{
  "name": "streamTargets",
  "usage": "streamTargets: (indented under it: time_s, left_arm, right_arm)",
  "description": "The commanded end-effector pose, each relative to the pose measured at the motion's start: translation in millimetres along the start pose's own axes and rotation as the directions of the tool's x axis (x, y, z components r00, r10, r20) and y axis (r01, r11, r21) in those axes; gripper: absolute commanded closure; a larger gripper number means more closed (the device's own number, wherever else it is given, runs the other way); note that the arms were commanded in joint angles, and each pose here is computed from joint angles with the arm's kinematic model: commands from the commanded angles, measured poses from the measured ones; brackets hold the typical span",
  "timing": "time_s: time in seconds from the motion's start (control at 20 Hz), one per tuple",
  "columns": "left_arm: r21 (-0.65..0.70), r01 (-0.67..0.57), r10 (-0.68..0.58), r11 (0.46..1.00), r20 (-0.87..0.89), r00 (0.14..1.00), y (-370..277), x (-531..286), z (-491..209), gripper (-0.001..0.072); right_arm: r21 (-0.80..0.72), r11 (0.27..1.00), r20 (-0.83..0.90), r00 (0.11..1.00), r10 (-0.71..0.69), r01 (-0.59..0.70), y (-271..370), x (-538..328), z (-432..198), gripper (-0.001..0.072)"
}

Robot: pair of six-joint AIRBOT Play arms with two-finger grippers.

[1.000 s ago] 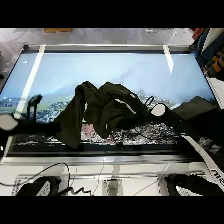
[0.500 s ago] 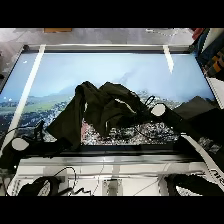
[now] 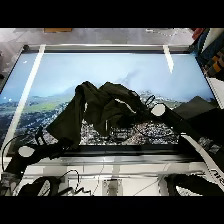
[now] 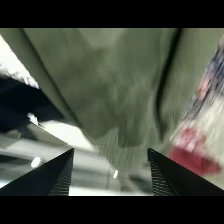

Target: Fold the clothes and pants, and hang the long-sleeved shirts on hangers.

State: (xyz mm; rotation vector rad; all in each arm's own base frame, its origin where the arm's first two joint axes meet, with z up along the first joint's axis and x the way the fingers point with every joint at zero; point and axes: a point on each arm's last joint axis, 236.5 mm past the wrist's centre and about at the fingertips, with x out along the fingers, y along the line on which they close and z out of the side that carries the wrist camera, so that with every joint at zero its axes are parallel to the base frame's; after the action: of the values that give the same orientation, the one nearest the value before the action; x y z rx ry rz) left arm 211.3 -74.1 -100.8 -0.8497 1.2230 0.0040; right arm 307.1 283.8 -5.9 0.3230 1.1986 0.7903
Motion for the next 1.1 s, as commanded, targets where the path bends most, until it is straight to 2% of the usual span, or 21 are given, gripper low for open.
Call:
streamTargets:
  time_s: [0.0,0.1,0.25,0.3,0.4,0.45,0.6,0.75,0.9,1.05]
  left_arm:
    - [-0.04,-0.01,0.013,0.999,0.068,0.998,7,5,16,0.0214]
    - [-0.084,-0.016,0.018,0.996,0.026,0.999,11,12,10,0.0214]
    - [-0.14,0.048,-0.051,0.989,-0.023,0.998,0,25,3,0.0223]
    - [-0.139,0.074,-0.079,0.988,-0.028,0.996,-5,27,4,0.0298]
    - [-0.152,0.123,-0.125,0.981,-0.004,0.992,-15,30,11,0.0533]
    - [-0.153,0.143,-0.142,0.978,0.017,0.99,-19,29,17,0.0674]
    - [-0.1,0.172,-0.161,0.98,0.113,0.981,-35,18,53,0.0689]
    - [-0.002,0.219,-0.209,0.976,0.293,0.933,-76,-20,126,0.0692]
    - [0.087,0.251,-0.261,0.964,0.488,0.833,-114,-89,212,0.0693]
    - [0.135,0.239,-0.27,0.962,0.615,0.741,-130,-157,280,0.0694]
  right_arm:
    - [-0.003,1.0,0.005,1.0,-0.004,0.004,-1,0,1,0.0674]
    - [-0.005,1.0,0.004,1.0,-0.006,0.006,-1,-1,1,0.0674]
    - [-0.012,1.0,0.001,1.0,-0.014,0.014,-3,-1,0,0.0675]
    - [-0.017,1.0,-0.001,1.0,-0.018,0.018,-4,-1,0,0.0675]
    - [-0.022,0.999,-0.001,1.0,-0.023,0.023,-5,-1,0,0.0675]
    - [-0.034,0.999,0.002,1.0,-0.031,0.031,-6,-2,2,0.0675]
    - [-0.081,0.988,0.05,0.99,-0.129,0.133,-24,-19,28,0.0675]
    - [0.065,0.969,0.189,0.951,-0.246,0.238,-69,-76,84,0.0675]
    - [0.196,0.943,0.33,0.887,-0.323,0.27,-114,-156,130,0.0675]
    - [0.288,0.913,0.414,0.822,-0.39,0.288,-147,-240,151,0.0676]
